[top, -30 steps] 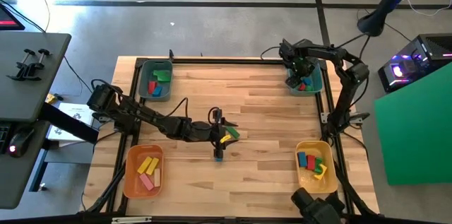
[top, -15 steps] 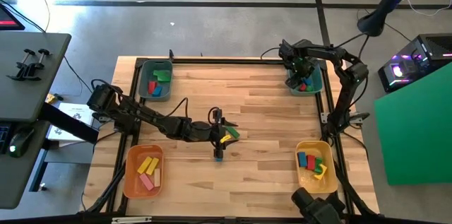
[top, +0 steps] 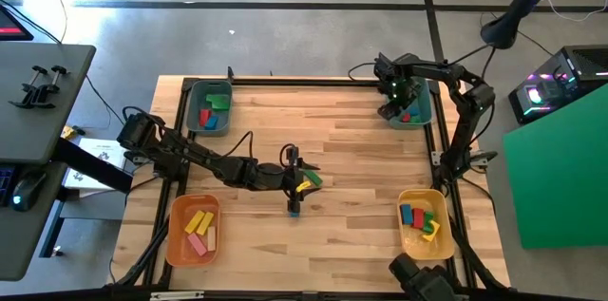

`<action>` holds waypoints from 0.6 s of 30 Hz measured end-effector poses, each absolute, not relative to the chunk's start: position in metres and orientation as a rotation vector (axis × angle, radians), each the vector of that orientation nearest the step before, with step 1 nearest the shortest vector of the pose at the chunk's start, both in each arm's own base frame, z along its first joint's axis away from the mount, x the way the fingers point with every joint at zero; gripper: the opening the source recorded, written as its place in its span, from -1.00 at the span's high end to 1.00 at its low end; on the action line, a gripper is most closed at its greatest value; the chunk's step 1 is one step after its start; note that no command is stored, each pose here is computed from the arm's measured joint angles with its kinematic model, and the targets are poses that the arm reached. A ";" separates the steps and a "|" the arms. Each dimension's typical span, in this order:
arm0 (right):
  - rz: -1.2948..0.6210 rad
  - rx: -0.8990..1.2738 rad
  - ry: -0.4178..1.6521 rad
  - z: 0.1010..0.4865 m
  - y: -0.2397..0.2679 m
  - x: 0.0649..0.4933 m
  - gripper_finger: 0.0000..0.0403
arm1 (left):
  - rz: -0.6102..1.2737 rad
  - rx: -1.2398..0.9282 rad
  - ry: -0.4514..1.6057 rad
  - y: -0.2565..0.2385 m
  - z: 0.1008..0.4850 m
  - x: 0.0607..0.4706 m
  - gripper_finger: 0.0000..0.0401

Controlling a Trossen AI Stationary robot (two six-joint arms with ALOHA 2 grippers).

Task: Sort blocks by size
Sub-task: Put the blue semicircle block into the green bin

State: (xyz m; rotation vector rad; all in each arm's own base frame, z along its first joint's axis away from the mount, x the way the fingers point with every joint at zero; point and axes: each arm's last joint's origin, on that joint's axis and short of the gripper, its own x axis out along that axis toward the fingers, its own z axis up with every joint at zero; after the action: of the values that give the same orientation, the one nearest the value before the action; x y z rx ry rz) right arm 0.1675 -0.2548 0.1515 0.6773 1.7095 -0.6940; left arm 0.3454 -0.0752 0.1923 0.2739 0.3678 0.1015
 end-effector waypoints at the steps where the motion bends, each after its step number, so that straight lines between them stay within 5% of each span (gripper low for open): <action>1: -0.693 0.677 1.718 0.152 -0.254 0.168 0.07 | 0.101 0.274 0.368 -0.075 0.192 0.345 -0.26; 11: -0.840 0.585 1.839 0.163 -0.257 0.162 0.07 | 0.100 0.282 0.368 -0.075 0.192 0.345 -0.26; 18: -0.681 0.489 1.935 0.151 -0.246 0.158 0.07 | 0.094 0.292 0.368 -0.077 0.192 0.345 -0.26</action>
State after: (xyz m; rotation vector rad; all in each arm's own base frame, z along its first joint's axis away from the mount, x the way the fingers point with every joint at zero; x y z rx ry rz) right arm 0.1585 -0.2462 0.1505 0.4887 1.9354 -0.6812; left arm 0.3451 -0.0769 0.1923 0.2916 0.3681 0.0935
